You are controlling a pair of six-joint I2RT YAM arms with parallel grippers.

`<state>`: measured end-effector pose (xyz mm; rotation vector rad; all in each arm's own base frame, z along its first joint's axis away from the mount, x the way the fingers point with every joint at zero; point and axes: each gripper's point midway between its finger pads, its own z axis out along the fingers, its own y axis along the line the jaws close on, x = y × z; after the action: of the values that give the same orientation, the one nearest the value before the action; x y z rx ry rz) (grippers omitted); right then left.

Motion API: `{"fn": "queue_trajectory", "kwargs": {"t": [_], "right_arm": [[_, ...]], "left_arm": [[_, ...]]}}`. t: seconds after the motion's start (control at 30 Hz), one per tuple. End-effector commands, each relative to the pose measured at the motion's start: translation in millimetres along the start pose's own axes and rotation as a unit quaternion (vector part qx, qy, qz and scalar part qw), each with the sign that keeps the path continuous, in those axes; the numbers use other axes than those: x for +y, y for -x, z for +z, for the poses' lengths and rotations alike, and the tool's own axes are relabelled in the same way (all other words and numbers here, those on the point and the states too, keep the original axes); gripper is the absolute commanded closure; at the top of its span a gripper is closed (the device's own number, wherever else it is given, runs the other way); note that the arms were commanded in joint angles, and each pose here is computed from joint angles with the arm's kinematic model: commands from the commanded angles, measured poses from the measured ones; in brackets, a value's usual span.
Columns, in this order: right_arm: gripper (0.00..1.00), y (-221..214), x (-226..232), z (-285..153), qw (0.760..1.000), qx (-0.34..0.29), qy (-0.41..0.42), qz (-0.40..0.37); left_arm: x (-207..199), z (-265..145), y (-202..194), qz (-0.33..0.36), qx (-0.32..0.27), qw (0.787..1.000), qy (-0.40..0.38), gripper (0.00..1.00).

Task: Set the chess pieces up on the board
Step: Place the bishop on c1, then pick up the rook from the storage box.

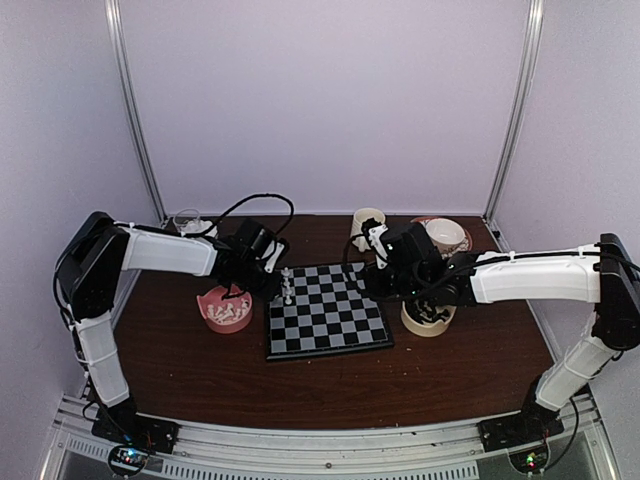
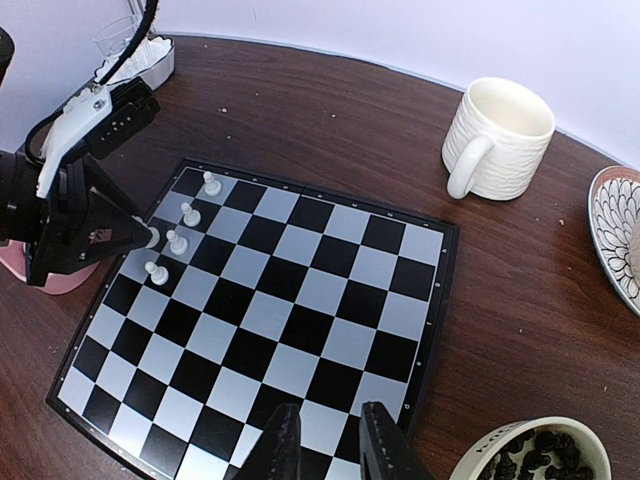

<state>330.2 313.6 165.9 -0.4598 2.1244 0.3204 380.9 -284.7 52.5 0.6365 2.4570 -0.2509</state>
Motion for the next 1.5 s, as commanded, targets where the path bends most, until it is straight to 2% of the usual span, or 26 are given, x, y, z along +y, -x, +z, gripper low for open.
{"fn": "queue_trajectory", "kwargs": {"t": [0.0,0.1,0.4,0.63,0.77,0.97,1.17,1.47], "right_arm": [[0.77,4.4,-4.0,-4.4,1.0,-0.008,-0.003,0.003],[0.77,4.1,-4.1,-4.4,1.0,-0.008,-0.003,0.003],[0.77,5.1,-5.1,-5.7,1.0,-0.009,-0.005,0.002],[0.77,6.6,-6.1,-9.0,1.0,-0.014,-0.004,0.004],[0.77,7.2,-6.8,-9.8,1.0,-0.016,-0.005,0.004],[0.77,7.1,-6.4,-9.6,1.0,-0.015,-0.005,0.004],[0.77,8.5,-4.4,-10.7,1.0,-0.017,0.002,0.007],[0.77,9.5,-3.6,-10.2,1.0,-0.017,0.002,0.005]], "left_arm": [[-3.3,-1.7,14.7,0.008,-0.017,1.0,-0.001,0.7],[-3.4,-9.5,18.6,0.009,-0.027,1.0,0.0,0.65],[11.8,-59.1,27.0,0.013,-0.087,0.995,0.046,0.6],[41.3,-91.3,-0.3,-0.049,-0.107,0.988,0.099,0.6],[55.0,-92.8,-22.2,-0.086,-0.092,0.985,0.115,0.66],[63.5,-77.8,-48.9,-0.109,-0.032,0.983,0.143,0.7],[63.5,-74.1,-48.3,-0.121,-0.03,0.982,0.14,0.69],[69.0,-59.9,-58.6,-0.151,0.004,0.979,0.139,0.72]]}}
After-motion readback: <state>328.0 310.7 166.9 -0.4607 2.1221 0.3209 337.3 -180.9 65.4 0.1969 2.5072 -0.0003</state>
